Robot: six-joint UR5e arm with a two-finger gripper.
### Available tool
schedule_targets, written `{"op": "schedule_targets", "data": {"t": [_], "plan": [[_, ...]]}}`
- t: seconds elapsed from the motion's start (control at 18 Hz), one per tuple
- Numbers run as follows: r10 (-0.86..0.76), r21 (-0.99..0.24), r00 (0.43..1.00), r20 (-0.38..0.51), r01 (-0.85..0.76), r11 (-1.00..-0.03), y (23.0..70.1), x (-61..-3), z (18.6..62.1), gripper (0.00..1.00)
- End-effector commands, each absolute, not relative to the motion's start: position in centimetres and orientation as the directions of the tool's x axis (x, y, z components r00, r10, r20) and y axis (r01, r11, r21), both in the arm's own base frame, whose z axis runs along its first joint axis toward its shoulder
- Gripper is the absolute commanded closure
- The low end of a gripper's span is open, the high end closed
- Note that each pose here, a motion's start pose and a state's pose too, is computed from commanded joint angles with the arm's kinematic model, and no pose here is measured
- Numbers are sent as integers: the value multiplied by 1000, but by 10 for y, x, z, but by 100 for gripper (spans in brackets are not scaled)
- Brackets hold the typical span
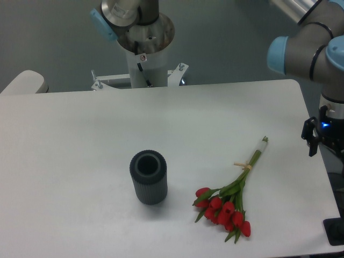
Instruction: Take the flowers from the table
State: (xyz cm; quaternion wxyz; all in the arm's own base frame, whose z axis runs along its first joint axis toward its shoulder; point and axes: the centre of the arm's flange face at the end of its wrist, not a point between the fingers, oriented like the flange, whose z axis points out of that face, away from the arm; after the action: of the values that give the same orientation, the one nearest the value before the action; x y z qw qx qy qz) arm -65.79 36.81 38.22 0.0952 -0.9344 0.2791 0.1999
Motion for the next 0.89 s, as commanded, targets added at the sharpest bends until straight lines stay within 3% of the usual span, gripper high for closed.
{"op": "schedule_targets", "data": {"t": [0.33,0.61,0.89], "plan": [[-457,-87,786,-416,-535,-840,374,-653,376,0],[-345,-148,861,-373,-422,-894,380,-644,360,0],[-105,-249,948,-302,-184,-951,407,-630,349,0]]}}
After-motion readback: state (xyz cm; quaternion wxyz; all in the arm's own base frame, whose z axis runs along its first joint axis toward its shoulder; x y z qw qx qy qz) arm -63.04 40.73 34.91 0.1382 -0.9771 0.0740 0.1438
